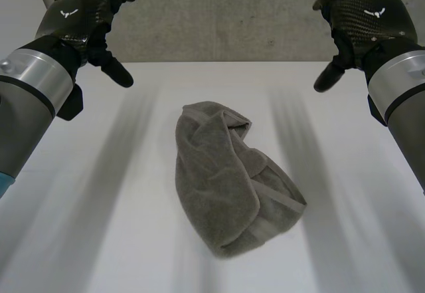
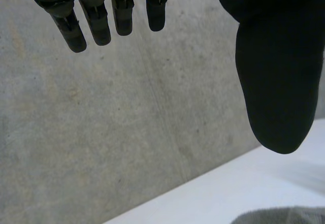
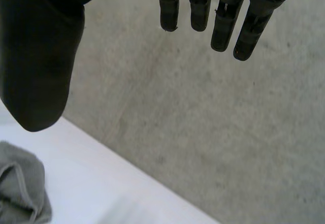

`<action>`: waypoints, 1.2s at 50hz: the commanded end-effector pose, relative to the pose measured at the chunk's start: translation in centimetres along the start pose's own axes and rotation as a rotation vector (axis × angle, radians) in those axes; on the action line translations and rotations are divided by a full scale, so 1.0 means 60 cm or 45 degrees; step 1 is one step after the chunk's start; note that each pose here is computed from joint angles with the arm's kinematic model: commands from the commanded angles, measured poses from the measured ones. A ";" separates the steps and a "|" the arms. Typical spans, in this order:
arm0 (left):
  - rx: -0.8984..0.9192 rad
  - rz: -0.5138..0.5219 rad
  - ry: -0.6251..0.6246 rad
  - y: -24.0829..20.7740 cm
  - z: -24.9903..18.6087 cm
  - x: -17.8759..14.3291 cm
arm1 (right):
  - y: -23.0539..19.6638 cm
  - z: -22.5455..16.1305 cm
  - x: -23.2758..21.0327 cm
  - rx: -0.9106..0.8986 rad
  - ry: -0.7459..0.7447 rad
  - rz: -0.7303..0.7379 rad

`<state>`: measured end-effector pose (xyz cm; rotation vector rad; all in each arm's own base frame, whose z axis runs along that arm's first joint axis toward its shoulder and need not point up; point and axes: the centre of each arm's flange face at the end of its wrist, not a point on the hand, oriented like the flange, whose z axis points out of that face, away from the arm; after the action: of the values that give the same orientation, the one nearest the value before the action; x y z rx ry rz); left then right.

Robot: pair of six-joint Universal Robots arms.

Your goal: Fold the towel.

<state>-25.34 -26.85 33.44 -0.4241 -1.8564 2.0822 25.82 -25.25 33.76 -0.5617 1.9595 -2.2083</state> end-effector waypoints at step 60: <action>-0.153 0.666 0.853 0.294 0.102 0.154 | 0.298 -0.090 -0.081 -0.703 -0.411 -0.131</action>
<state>-36.33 -28.97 16.36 -1.5614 -1.5537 1.7468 25.77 -21.17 15.41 -1.0126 2.3635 -1.4943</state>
